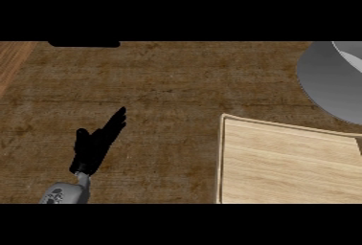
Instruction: Pick the lemon from the tray and place it in the pot
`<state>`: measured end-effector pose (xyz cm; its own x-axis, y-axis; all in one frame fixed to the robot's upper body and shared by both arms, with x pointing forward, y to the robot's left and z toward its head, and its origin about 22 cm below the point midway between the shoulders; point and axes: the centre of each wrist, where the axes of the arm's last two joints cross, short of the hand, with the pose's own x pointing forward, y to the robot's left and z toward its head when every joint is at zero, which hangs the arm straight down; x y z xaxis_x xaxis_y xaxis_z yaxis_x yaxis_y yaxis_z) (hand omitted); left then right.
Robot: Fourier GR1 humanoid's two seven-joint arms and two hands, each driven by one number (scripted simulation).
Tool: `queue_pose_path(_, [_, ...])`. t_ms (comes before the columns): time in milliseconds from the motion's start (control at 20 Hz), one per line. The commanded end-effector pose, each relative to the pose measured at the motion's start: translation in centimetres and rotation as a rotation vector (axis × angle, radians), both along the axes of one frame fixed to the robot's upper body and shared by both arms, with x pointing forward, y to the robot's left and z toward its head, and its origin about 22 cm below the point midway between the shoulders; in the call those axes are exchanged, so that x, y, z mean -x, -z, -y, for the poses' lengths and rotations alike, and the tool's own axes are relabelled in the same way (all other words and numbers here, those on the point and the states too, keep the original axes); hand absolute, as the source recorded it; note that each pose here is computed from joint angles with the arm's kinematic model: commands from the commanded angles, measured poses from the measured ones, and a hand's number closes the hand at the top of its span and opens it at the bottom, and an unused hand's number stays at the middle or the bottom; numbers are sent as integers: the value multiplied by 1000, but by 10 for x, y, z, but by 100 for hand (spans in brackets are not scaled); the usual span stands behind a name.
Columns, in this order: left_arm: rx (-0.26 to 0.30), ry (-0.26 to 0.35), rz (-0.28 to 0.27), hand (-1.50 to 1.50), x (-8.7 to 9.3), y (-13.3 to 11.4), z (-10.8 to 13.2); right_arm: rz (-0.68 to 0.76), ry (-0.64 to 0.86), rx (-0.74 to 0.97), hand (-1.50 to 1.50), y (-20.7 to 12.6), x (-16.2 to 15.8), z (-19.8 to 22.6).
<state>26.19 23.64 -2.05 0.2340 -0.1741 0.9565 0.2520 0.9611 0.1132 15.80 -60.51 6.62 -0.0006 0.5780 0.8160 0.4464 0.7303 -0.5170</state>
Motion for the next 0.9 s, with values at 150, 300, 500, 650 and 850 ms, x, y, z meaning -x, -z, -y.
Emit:
queue_pose_path(150, [12, 21, -19, 0, 8, 5, 28, -35, 54, 153, 150, -65, -37, 9])
queue_pose_path(300, [-14, 18, -4, 0, -4, -5, 8, -66, 40, 182, 150, -81, -77, -8])
queue_pose_path(500, [19, 11, -15, 0, -7, 2, 5, -98, 28, 223, 150, -116, -103, -18])
queue_pose_path(650, [-2, 14, -8, 0, 0, 3, 0, -170, 5, 272, 150, -107, -136, -45])
queue_pose_path(850, [10, 18, -22, 0, 2, 5, -2, -236, 7, 317, 150, -131, -158, -58])
